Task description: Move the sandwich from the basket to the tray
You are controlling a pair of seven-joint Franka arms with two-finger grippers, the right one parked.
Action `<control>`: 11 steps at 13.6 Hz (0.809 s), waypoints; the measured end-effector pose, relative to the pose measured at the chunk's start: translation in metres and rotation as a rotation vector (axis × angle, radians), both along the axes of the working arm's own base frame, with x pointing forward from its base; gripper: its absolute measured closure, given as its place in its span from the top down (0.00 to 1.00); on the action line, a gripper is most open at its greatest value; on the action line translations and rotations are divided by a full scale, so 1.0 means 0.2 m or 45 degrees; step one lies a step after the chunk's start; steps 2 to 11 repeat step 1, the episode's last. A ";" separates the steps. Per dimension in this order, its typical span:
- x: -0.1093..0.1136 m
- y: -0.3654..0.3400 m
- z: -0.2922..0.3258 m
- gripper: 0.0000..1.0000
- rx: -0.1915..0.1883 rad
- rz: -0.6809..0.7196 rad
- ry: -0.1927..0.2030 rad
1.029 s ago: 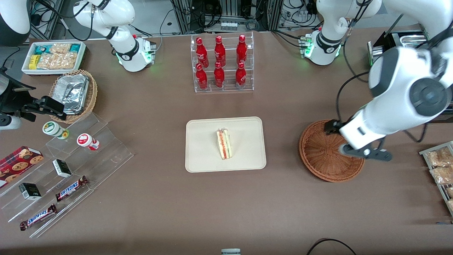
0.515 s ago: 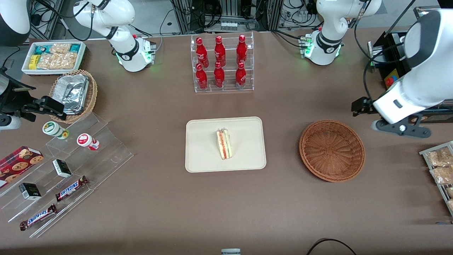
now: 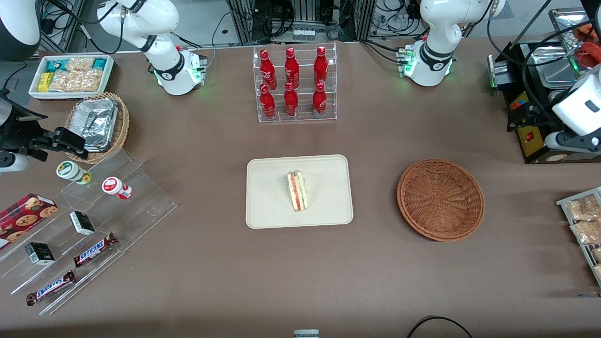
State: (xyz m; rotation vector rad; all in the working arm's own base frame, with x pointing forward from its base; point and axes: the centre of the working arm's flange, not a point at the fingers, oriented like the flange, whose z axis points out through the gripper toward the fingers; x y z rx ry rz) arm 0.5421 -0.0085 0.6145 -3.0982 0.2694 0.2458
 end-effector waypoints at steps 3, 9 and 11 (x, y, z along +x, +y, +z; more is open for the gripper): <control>-0.01 0.00 0.01 1.00 0.000 0.000 0.001; -0.01 0.00 0.01 1.00 0.000 0.000 0.001; -0.01 0.00 0.01 1.00 0.000 0.000 0.001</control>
